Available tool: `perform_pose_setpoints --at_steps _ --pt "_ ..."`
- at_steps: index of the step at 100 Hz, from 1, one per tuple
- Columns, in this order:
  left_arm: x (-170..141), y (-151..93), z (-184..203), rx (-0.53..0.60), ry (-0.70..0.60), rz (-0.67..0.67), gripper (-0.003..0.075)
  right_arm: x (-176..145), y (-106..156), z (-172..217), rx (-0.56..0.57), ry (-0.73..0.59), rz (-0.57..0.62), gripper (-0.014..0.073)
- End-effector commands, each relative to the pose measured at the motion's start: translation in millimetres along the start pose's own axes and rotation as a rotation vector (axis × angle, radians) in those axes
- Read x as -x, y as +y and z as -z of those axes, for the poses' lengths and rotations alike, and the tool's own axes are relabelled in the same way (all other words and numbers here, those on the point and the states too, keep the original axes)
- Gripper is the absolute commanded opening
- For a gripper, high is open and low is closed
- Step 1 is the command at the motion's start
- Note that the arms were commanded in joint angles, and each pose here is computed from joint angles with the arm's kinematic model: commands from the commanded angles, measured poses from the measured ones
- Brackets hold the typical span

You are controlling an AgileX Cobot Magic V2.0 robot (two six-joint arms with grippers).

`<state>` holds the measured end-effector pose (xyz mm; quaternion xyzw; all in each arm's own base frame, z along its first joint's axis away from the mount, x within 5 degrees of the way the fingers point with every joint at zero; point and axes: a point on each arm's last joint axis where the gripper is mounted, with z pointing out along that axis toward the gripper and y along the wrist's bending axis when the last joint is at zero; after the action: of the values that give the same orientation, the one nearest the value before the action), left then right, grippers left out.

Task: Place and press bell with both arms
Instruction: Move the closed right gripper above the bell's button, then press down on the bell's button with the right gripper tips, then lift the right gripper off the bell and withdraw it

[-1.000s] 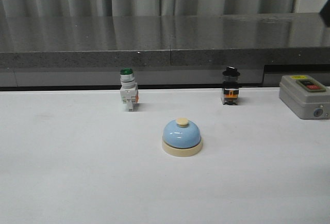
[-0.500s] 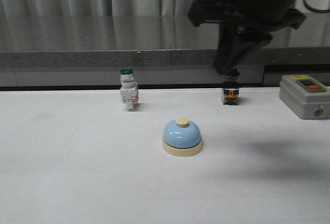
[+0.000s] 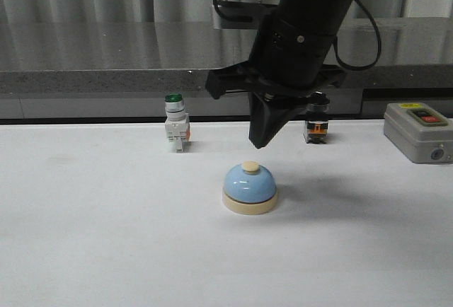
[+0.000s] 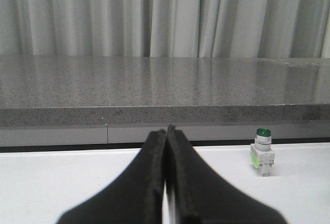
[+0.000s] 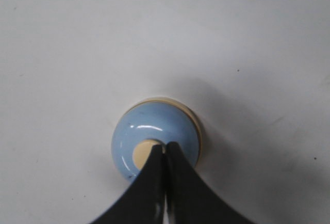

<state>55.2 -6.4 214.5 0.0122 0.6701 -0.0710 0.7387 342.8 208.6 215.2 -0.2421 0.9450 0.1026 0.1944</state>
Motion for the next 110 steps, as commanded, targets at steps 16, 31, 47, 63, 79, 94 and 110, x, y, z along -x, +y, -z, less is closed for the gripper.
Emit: perform_pose_setpoints --at_steps 16,31,47,63,79,94,110 --pt "-6 0 2 -0.014 -0.064 0.009 -0.0020 16 3 23 0.006 -0.104 0.015 -0.0060" --pt "-6 0 2 -0.014 -0.064 0.009 -0.0020 15 3 19 0.006 -0.091 0.013 -0.0060" --pt "-6 0 2 -0.014 -0.064 0.009 -0.0020 11 2 5 0.016 -0.035 -0.001 -0.0060" --pt "-6 0 2 -0.014 -0.064 0.009 -0.0020 8 2 -3 0.016 0.003 -0.002 -0.0060" --pt "-6 0 2 -0.014 -0.064 0.009 -0.0020 10 2 -1 0.017 -0.001 -0.001 -0.0060" --pt "-6 0 2 -0.014 -0.064 0.009 -0.0020 22 3 20 0.001 -0.059 0.027 -0.0060" --pt "-6 0 2 -0.014 -0.064 0.009 -0.0020 32 3 59 -0.035 -0.146 0.069 -0.0060"
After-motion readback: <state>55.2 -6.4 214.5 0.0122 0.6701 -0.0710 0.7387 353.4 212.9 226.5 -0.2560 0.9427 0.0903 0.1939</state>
